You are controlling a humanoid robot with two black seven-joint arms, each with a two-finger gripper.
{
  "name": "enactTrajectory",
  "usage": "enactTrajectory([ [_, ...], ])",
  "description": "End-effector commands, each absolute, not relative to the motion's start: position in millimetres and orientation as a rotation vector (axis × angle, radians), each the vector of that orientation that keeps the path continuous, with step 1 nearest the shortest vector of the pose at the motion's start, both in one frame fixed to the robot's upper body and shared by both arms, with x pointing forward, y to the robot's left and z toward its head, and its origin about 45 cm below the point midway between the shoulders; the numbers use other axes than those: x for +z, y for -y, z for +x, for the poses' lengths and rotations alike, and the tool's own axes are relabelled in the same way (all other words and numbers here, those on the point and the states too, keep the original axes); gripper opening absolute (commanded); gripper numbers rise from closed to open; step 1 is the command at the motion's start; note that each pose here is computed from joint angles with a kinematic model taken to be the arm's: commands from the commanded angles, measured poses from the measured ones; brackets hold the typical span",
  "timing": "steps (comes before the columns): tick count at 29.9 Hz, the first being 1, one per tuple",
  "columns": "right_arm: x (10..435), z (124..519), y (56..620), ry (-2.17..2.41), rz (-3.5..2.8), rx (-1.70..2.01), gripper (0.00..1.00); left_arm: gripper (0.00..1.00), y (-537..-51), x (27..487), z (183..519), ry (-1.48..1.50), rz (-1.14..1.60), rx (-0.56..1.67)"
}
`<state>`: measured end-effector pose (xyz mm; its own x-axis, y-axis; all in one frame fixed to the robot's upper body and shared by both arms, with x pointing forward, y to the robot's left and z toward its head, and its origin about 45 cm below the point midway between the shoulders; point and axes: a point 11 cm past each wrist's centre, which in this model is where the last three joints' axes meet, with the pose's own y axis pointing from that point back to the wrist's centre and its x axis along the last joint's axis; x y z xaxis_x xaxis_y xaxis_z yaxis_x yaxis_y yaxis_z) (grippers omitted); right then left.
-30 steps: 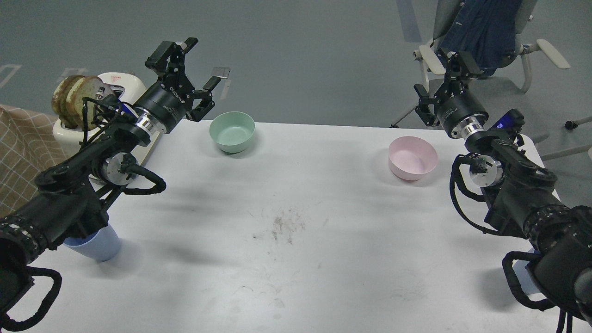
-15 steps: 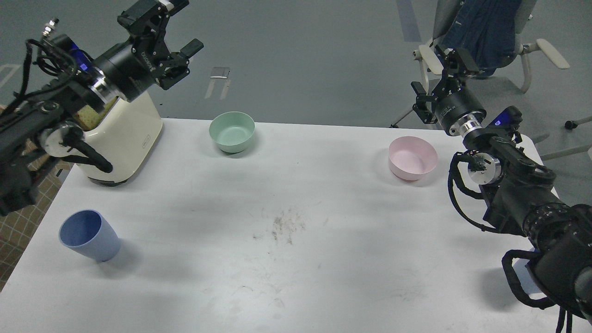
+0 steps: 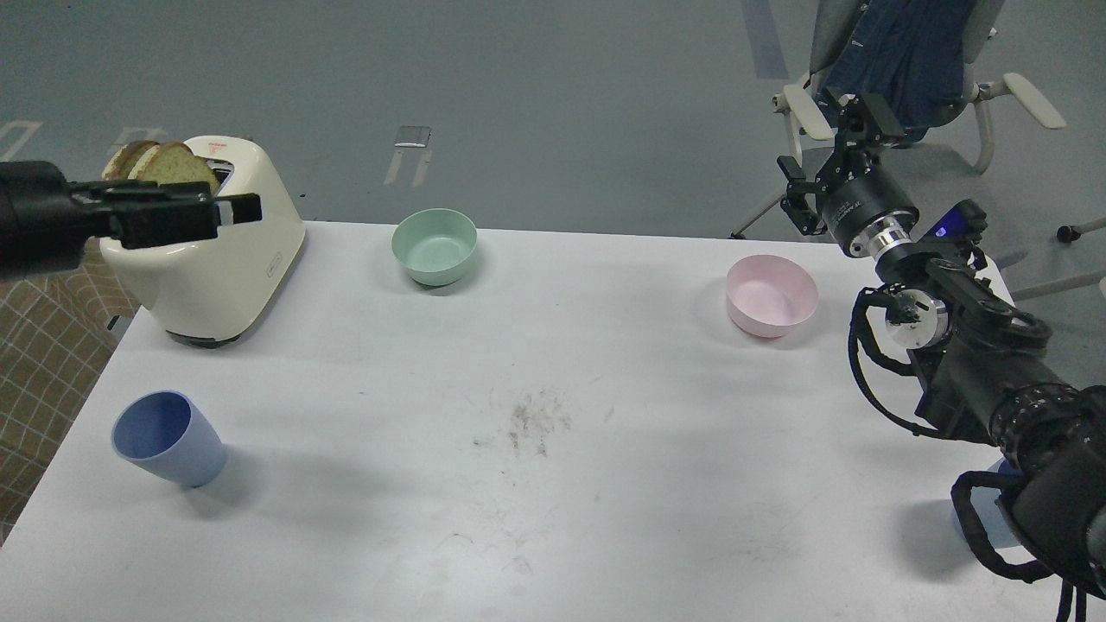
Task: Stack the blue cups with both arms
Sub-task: 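Lower the left gripper to the blue cup nearest it and grasp it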
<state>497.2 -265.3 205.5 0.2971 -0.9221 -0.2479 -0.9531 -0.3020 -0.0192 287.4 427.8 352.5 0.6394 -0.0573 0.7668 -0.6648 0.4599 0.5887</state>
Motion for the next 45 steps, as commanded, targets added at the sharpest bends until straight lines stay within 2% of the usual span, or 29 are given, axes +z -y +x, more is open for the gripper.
enactTrajectory([
  [1,202,496,266,-1.752,-2.410,0.283,1.00,0.95,-466,321,250,0.751,1.229,0.342],
  [9,201,495,272,-1.768,-2.409,0.279,1.00,0.95,-496,272,210,0.654,1.298,0.318],
  [17,199,494,270,-1.764,-2.429,0.276,1.00,0.94,-507,249,215,0.640,1.315,0.328],
  [19,198,493,270,-1.765,-2.431,0.277,1.00,0.91,-510,244,218,0.636,1.321,0.329],
  [21,196,492,268,-1.759,-2.434,0.287,1.00,0.81,-516,237,219,0.622,1.337,0.329],
  [29,196,492,265,-1.745,-2.440,0.289,1.00,0.77,-513,224,214,0.590,1.326,0.308],
  [31,195,491,265,-1.746,-2.440,0.291,1.00,0.70,-512,223,214,0.589,1.323,0.306],
  [32,195,491,265,-1.746,-2.440,0.291,1.00,0.58,-511,222,214,0.589,1.321,0.305],
  [33,195,491,265,-1.746,-2.440,0.291,1.00,0.51,-508,219,215,0.588,1.314,0.301],
  [36,194,491,265,-1.747,-2.440,0.293,1.00,0.40,-507,218,215,0.588,1.311,0.296],
  [38,191,489,266,-1.749,-2.442,0.300,1.00,0.20,-506,217,215,0.586,1.307,0.296],
  [39,191,489,265,-1.748,-2.443,0.302,1.00,0.14,-506,216,215,0.586,1.308,0.294],
  [40,190,489,266,-1.749,-2.443,0.304,1.00,0.00,-506,217,215,0.585,1.308,0.295],
  [45,189,488,265,-1.749,-2.444,0.307,1.00,0.00,-507,218,216,0.607,1.308,0.302],
])
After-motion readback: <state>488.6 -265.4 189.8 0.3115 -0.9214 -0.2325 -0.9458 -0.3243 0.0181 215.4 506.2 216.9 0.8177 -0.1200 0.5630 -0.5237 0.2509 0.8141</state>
